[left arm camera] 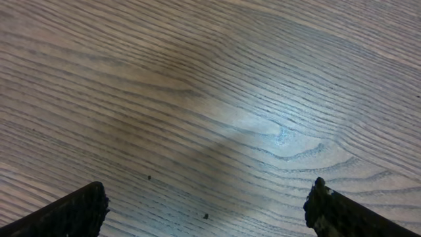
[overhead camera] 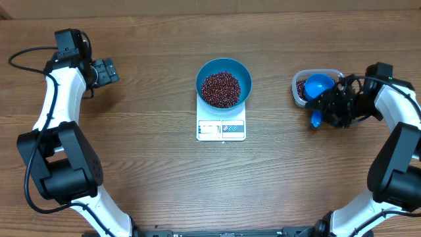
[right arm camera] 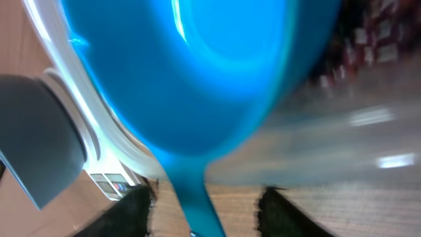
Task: Scoop item into bowl and weigh 150g on scale
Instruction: 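Dip the scoop into the red beans with the right gripper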
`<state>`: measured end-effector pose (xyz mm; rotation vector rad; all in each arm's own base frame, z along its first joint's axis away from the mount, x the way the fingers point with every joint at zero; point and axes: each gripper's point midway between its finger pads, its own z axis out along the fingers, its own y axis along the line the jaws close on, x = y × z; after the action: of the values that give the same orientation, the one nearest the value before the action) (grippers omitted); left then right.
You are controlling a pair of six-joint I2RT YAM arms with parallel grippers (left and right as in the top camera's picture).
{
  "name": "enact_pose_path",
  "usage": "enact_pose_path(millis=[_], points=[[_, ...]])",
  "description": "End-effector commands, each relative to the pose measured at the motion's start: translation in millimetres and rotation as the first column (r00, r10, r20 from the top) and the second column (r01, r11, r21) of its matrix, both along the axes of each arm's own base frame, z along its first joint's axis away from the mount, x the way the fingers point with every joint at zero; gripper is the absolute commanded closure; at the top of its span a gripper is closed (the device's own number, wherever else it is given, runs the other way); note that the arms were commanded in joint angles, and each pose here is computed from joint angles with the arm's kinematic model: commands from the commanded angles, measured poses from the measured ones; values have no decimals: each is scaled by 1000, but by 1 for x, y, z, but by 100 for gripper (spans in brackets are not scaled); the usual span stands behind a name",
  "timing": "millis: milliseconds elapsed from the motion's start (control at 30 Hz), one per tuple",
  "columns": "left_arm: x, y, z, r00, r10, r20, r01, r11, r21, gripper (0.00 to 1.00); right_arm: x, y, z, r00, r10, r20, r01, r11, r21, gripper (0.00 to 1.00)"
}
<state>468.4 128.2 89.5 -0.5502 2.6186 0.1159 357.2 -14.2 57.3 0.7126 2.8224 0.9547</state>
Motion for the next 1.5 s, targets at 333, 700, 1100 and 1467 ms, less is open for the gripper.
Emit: enact_pose_path(millis=[333,700,1100,1467], points=[[3,2,4,1000,-1,9,1,1000,16,1,-5,12,12,1000,8,0,-8,998,61,80],[3,2,4,1000,-1,9,1,1000,16,0,17,-5,47,996,50,71,-48,998,-35,96],[3,2,4,1000,-1,9,1,1000,16,0,-21,-16,107,951,293,-100,-310,907,-286,96],[3,2,4,1000,-1,9,1,1000,16,0,-20,-29,111,766,436,-472,-616,289,-733,96]])
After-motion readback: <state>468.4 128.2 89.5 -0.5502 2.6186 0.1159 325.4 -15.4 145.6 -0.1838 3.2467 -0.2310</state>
